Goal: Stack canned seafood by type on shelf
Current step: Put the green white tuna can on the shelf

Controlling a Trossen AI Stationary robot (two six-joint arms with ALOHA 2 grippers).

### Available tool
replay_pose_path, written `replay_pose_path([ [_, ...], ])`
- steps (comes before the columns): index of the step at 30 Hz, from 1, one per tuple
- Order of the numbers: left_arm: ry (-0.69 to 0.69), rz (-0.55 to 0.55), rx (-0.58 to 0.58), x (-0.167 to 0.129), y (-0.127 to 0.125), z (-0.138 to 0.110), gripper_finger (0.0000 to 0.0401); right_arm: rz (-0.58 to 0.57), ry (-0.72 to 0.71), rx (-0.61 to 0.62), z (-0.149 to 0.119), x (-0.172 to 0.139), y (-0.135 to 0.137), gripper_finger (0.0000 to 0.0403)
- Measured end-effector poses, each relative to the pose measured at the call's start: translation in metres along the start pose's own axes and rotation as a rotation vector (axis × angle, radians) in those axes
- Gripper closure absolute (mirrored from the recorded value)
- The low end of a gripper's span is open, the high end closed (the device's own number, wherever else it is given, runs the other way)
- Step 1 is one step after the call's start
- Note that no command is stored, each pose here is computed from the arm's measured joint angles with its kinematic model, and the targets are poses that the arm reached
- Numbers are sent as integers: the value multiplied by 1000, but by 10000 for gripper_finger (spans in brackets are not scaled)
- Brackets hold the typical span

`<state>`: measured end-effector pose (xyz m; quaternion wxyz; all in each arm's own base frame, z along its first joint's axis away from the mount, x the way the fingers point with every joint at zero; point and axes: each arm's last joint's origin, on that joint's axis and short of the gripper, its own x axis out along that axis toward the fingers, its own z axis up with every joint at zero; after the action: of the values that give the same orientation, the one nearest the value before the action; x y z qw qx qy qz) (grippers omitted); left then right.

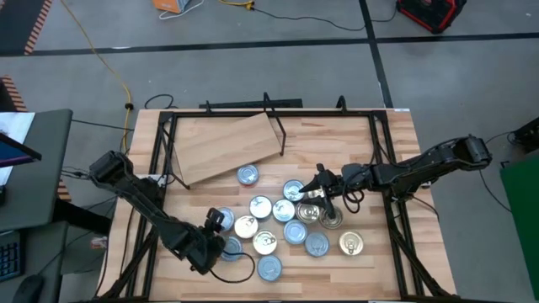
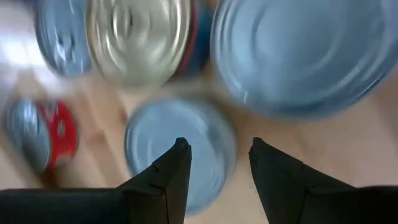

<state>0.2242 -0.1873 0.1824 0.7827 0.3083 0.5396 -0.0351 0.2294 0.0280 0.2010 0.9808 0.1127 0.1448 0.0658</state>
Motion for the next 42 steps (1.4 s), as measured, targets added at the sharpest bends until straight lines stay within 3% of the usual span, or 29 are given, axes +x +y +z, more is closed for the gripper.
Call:
replay_pose_path([
  [4, 143, 37, -33, -2, 1, 2, 246, 0, 0, 0, 0, 0, 0, 189],
  [9, 175, 37, -20, -5, -5, -5, 246, 0, 1, 0, 0, 0, 0, 189],
  [19, 125, 151, 97, 8, -22, -24, 246, 3, -12, -1, 1, 0, 0, 189],
  [26, 65, 163, 205, 17, -28, -26, 248, 11, -46, -4, 4, 0, 1, 189],
  [31, 48, 207, 167, 17, -27, -26, 295, 10, -44, -3, 4, 0, 1, 189],
  [37, 62, 143, 104, 17, -29, -26, 389, 8, -43, -3, 4, 0, 1, 189],
  [42, 63, 124, 51, 17, -29, -26, 399, 7, -43, -3, 4, 0, 1, 189],
])
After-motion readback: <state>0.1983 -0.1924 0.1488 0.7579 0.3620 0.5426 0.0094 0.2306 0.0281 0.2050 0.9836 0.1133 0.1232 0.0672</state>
